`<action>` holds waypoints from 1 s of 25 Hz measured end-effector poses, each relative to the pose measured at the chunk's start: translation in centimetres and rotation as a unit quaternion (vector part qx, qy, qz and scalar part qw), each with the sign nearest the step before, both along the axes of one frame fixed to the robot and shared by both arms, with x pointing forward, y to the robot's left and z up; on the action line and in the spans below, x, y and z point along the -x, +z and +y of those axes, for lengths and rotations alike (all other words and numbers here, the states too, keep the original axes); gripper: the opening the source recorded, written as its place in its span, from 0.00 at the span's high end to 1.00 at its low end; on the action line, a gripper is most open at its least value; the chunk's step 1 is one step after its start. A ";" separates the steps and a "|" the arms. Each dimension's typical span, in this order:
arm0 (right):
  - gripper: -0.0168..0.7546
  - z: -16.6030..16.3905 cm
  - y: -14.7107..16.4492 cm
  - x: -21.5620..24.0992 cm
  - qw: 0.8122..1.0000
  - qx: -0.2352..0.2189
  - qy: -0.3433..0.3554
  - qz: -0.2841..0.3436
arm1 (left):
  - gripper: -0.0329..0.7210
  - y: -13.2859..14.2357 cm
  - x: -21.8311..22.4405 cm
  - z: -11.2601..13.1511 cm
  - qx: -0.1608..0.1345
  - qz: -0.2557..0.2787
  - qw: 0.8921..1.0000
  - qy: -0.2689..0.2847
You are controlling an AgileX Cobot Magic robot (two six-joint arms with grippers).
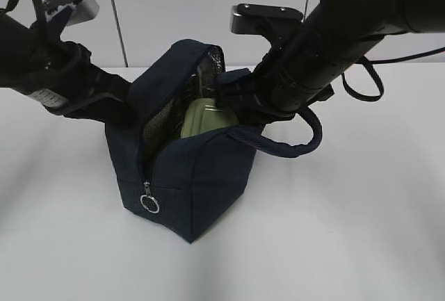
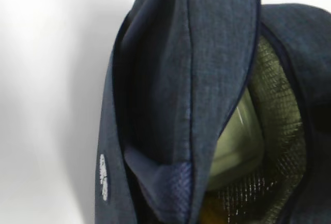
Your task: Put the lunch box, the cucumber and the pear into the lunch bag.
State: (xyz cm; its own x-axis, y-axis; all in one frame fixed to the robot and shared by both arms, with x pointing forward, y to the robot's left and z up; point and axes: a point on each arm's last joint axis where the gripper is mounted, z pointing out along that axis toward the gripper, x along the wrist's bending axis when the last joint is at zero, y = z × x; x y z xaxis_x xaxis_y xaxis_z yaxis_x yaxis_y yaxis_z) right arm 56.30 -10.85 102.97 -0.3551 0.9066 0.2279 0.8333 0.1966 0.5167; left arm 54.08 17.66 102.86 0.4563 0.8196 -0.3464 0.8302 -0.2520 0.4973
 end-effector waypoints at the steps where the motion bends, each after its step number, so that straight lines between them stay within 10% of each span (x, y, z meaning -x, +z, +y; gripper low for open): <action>1: 0.97 -0.1 0.1 0.2 1.000 0.000 0.000 -0.001 | 0.96 -0.1 -0.1 0.0 0.000 0.001 1.000 0.001; 9: 0.91 -0.2 0.1 0.4 1.000 0.001 0.003 -0.005 | 0.90 -0.3 -0.2 -0.1 0.001 0.003 1.000 0.003; 17: 0.28 -0.3 1.7 0.5 0.998 -0.001 0.032 -0.056 | 0.54 1.2 0.3 0.1 0.002 -0.031 1.000 -0.004; 25: 0.23 -1.2 6.3 2.5 0.987 -0.017 0.064 -0.146 | 0.52 3.9 2.8 1.4 0.002 -0.134 0.991 0.019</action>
